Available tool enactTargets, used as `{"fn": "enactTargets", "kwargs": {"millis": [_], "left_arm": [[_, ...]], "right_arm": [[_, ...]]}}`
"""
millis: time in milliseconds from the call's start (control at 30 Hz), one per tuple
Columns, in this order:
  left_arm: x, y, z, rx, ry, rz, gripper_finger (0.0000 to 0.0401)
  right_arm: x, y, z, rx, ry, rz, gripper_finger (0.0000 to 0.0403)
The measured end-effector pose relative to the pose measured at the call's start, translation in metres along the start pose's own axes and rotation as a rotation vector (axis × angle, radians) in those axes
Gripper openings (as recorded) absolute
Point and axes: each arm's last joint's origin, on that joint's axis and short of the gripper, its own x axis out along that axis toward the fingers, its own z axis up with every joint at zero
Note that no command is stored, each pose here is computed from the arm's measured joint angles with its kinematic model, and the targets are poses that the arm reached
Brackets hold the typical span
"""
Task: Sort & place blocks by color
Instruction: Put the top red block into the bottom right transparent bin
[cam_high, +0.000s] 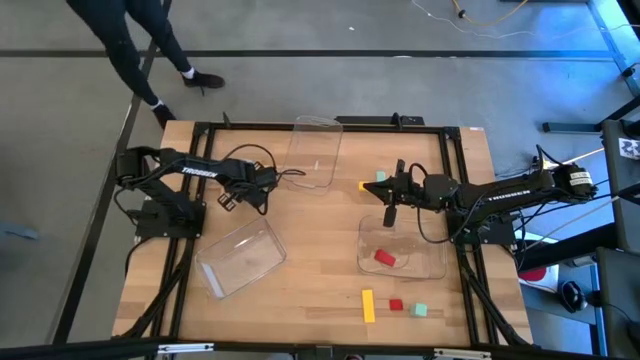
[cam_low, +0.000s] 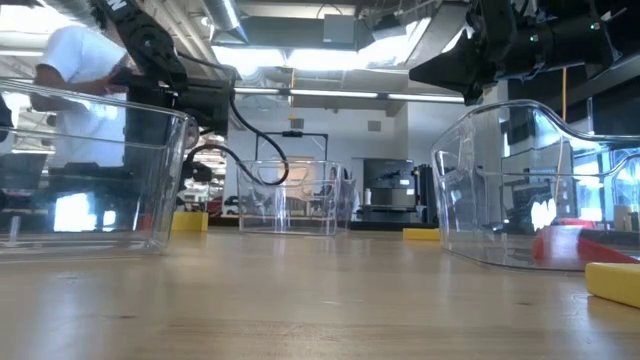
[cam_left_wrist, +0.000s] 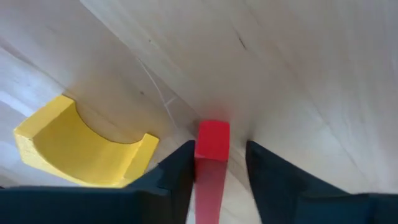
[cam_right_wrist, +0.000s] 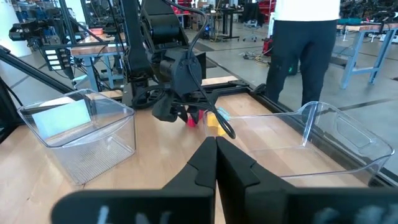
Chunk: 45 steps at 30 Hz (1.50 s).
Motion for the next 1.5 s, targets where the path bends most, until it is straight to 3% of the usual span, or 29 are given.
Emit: {"fn": "enactTargets", "kwargs": {"millis": [167,367,600,867,1000,1233,1367,1500], "left_arm": [[0.000,0.000,0.000,-0.018,0.004,0.007,0.0049],[-0.004,-0.001,0.002,-0.063,0.027,0.016,0.0046],[-0.031,0.012,0.008,-0.142,0.041,0.014,0.0046],[-0.088,0.041,-0.001,-0.272,0.002,0.208,0.0046],[-0.129,0.048,-0.015,-0.433,-0.157,0.351,0.0046],[-0.191,0.037,-0.037,-0.668,-0.733,0.538,0.0046],[-0.200,0.026,-0.041,-0.712,-1.040,0.610,0.0046],[-0.181,0.014,-0.034,-0.727,-1.310,0.644,0.0046]], "right_arm": [[0.000,0.000,0.000,0.000,0.000,0.000,0.0006],[0.000,0.000,0.000,0.000,0.000,0.000,0.0006],[0.000,0.000,0.000,-0.001,0.000,0.000,0.0006],[0.000,0.000,0.000,-0.003,-0.001,0.000,0.0006],[0.000,0.000,0.000,-0.006,0.000,0.000,0.0006],[0.000,0.000,0.000,-0.006,0.001,0.000,0.0006],[0.000,0.000,0.000,-0.005,0.002,0.000,0.0006],[0.000,0.000,0.000,-0.005,0.002,0.000,0.0006]]}}
